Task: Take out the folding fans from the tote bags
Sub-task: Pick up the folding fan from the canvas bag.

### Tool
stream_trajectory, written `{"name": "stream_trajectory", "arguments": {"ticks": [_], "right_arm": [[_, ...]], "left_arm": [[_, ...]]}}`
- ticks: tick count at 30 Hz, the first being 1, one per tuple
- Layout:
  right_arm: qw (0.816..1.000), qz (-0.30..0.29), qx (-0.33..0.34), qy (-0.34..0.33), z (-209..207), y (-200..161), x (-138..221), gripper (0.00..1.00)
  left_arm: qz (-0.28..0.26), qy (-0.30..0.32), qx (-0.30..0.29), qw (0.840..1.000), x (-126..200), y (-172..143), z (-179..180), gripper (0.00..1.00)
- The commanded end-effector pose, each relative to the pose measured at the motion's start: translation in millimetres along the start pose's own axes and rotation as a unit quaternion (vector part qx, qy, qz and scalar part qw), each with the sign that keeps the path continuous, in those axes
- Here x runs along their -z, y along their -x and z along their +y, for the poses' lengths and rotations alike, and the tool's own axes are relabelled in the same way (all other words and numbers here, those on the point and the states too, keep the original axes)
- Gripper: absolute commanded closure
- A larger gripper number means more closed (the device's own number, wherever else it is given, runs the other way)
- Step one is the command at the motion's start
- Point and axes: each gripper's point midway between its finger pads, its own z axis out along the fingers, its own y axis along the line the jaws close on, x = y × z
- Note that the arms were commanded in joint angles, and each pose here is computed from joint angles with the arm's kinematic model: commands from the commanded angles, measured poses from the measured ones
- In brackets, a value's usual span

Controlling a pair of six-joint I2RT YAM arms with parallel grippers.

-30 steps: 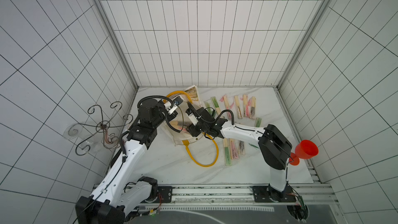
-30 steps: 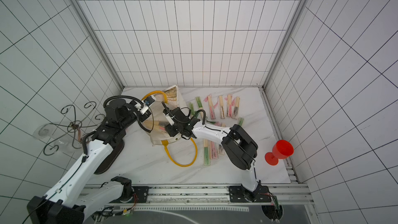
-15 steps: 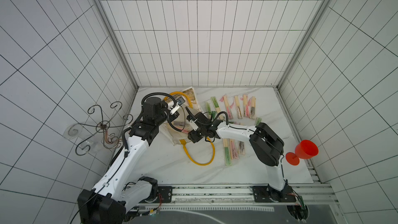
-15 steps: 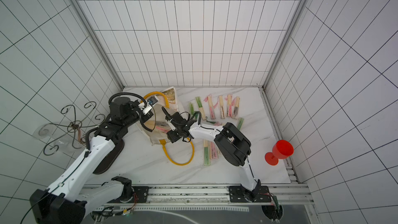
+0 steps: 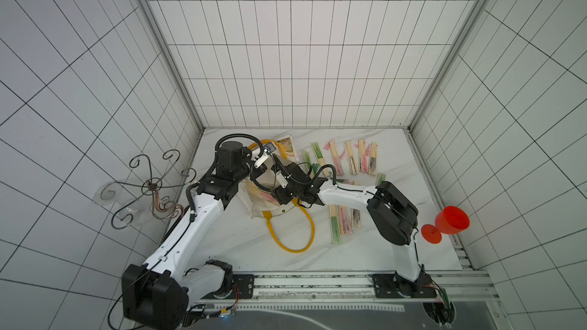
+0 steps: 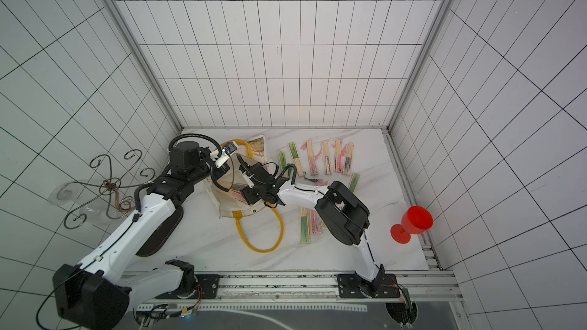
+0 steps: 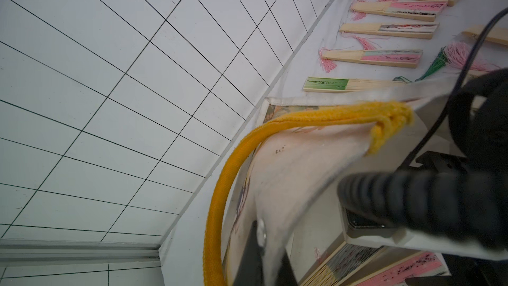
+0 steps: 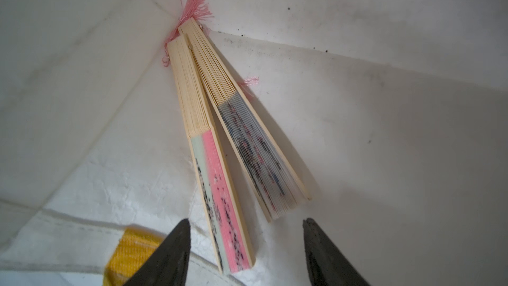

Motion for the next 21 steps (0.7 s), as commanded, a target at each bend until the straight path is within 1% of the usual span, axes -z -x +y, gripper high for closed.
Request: {"name": "stream_trajectory", "arguments": {"ticks": [1, 6, 11, 21], "right_arm": [[1.0, 0.018, 0.004, -0.01, -2, -14, -8, 0.36], [0.999, 0.041, -0.011, 0.022, 8, -36, -10, 0.36], [0.999, 0.047, -0.004, 0.022, 17, -53, -15, 0.37], [1.0, 0.029, -0.005, 0.007, 15, -60, -19, 0.37]], "left_arm": [[-0.03, 0.026, -0.006, 0.999, 5, 23, 18, 1.0], [-0.025, 0.031, -0.002, 0.999, 3, 21, 20, 1.0], [-0.017, 0.033, 0.002, 0.999, 0, 18, 21, 1.0], [-0.012, 0.03, 0.007, 0.999, -3, 15, 20, 1.0]]}}
